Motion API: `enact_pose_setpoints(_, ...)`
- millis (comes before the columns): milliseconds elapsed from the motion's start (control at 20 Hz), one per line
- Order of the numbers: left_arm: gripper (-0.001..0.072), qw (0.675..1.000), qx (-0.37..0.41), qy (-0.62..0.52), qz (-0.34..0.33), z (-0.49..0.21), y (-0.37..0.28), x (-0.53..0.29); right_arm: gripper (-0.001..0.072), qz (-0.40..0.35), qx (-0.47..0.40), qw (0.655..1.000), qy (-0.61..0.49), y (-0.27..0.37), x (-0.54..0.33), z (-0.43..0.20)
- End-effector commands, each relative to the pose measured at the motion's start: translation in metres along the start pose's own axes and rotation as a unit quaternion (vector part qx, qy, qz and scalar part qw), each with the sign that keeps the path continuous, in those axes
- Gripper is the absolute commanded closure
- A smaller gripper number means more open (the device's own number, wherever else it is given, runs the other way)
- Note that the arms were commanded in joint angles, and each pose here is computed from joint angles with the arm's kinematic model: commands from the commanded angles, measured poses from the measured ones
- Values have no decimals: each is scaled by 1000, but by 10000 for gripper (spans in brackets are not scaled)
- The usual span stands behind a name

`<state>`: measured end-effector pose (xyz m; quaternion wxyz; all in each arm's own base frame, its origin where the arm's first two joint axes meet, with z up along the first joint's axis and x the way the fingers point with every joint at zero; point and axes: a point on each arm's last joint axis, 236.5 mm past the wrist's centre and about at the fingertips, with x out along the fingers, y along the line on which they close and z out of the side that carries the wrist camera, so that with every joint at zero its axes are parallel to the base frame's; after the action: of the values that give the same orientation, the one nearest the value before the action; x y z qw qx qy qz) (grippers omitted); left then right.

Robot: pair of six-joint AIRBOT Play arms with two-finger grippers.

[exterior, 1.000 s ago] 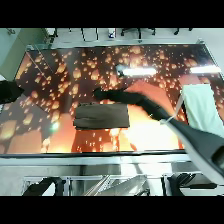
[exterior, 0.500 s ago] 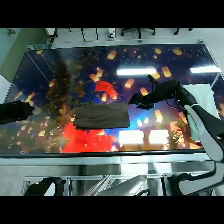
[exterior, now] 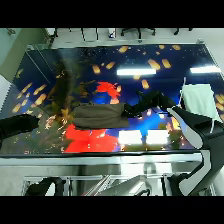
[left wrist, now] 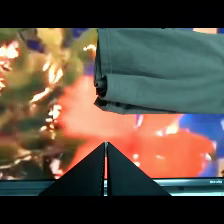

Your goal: Fold the shirts.

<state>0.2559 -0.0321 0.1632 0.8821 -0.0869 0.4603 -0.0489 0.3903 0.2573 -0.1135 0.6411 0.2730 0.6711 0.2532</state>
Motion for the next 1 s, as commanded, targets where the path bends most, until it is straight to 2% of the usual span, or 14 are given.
enact_pose_setpoints(0, 685, 1000, -1, -4, 1, -2, 1, 1, 693, 14, -24, 1000, -10, 24, -1, 8)
enact_pose_setpoints(200, 685, 1000, -1, -8, 1, -1, 1, 1, 691, 38, -77, 992, -95, 76, -67, 50)
enact_pose_setpoints(450, 685, 1000, -1, -22, 0, 6, 0, 1, 691, 61, -85, 957, -272, 106, -236, 117)
enact_pose_setpoints(700, 685, 1000, -1, -29, -3, 9, -1, 0, 691, 42, -32, 897, -439, 48, -415, 151)
enact_pose_setpoints(950, 686, 999, -2, -45, -3, 17, -1, 0, 690, 7, 39, 840, -542, -37, -541, 133)
